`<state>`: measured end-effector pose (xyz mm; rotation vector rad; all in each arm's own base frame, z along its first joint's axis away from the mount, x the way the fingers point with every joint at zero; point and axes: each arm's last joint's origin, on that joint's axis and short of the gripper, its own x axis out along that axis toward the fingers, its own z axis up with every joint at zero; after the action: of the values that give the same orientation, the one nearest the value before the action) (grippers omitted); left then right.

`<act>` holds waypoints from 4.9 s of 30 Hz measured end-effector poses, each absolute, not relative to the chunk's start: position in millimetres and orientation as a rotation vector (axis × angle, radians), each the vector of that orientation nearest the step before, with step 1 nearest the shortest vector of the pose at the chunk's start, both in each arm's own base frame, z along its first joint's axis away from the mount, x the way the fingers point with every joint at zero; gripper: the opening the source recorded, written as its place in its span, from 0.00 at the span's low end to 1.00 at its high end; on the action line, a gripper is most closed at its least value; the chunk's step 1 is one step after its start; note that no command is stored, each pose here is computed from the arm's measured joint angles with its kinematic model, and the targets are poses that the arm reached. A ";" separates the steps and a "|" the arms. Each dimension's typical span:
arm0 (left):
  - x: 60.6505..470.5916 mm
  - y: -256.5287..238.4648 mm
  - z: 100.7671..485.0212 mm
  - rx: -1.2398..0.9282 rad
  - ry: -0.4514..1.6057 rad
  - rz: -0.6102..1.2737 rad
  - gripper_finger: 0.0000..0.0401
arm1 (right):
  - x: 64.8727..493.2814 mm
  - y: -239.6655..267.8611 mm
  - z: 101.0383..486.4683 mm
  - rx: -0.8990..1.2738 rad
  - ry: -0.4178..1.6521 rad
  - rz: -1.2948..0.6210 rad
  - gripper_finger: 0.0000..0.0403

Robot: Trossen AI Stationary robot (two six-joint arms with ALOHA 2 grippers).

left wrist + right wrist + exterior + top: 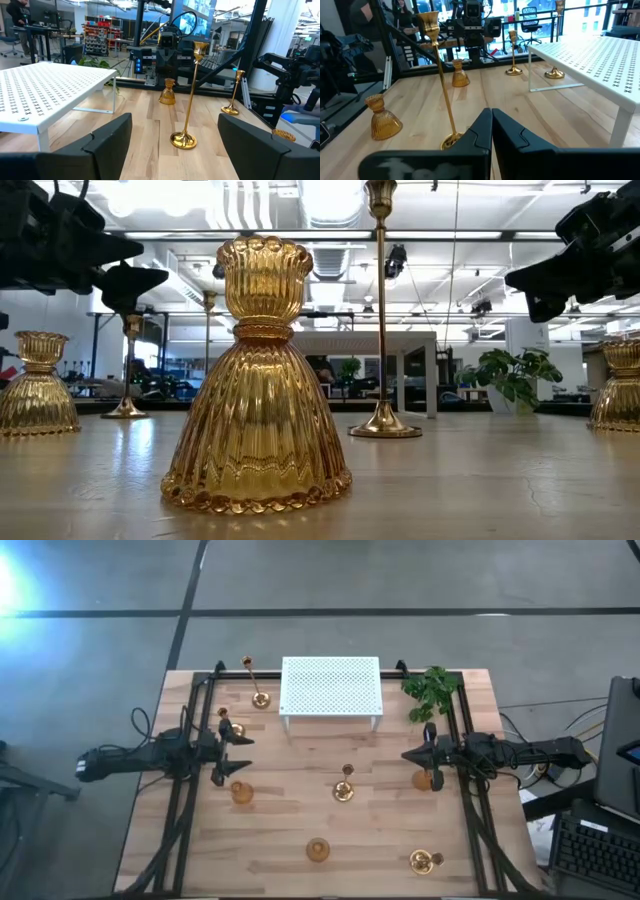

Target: Pick & Place candle stick holders

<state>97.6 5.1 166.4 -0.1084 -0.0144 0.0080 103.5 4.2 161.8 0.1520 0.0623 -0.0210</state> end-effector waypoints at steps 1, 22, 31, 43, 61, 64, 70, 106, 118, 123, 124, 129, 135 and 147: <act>97.6 5.0 166.4 -0.108 -0.014 0.008 0.75 | 103.5 4.3 161.8 0.152 0.062 -0.021 0.02; 97.6 5.1 166.5 -0.108 -0.015 0.008 0.75 | 103.5 4.2 161.8 0.152 0.062 -0.021 0.02; 97.6 5.1 166.4 -0.108 -0.014 0.008 0.75 | 103.5 4.2 161.9 0.152 0.062 -0.021 0.02; 97.6 5.1 166.4 -0.108 -0.014 0.008 0.75 | 103.5 4.2 162.5 0.147 0.054 -0.021 0.02; 97.6 5.1 166.4 -0.108 -0.014 0.008 0.75 | 103.9 4.3 169.6 0.254 -0.019 -0.013 0.02; 97.6 5.1 166.5 -0.108 -0.015 0.008 0.75 | 103.9 4.8 169.7 0.238 -0.017 0.007 0.02; 97.6 5.0 166.4 -0.108 -0.014 0.008 0.75 | 102.7 7.1 182.7 0.206 -0.144 0.098 0.02; 97.7 5.0 167.2 -0.108 -0.022 0.007 0.75 | 193.2 39.6 213.8 0.090 0.320 -0.180 0.02; 97.7 5.0 167.2 -0.108 -0.022 0.007 0.75 | 167.1 88.9 226.2 0.068 0.342 -0.238 0.02; 97.7 5.0 167.3 -0.107 -0.022 0.007 0.75 | 162.4 99.4 233.2 0.050 0.308 -0.258 0.02; 97.7 5.1 167.3 -0.108 -0.022 0.007 0.75 | 162.2 100.3 235.8 0.053 0.297 -0.263 0.02; 97.8 5.0 167.3 -0.108 -0.023 0.006 0.75 | 167.6 105.7 235.8 0.068 0.292 -0.252 0.02; 97.8 5.0 167.3 -0.108 -0.023 0.007 0.75 | 184.3 114.3 217.9 0.060 0.322 -0.275 0.02; 97.8 5.0 167.3 -0.108 -0.023 0.007 0.75 | 222.4 107.6 192.8 0.148 0.341 -0.298 0.23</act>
<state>97.8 5.0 167.3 -0.1077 -0.0231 0.0066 222.4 107.6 192.8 0.1478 0.3408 -0.2983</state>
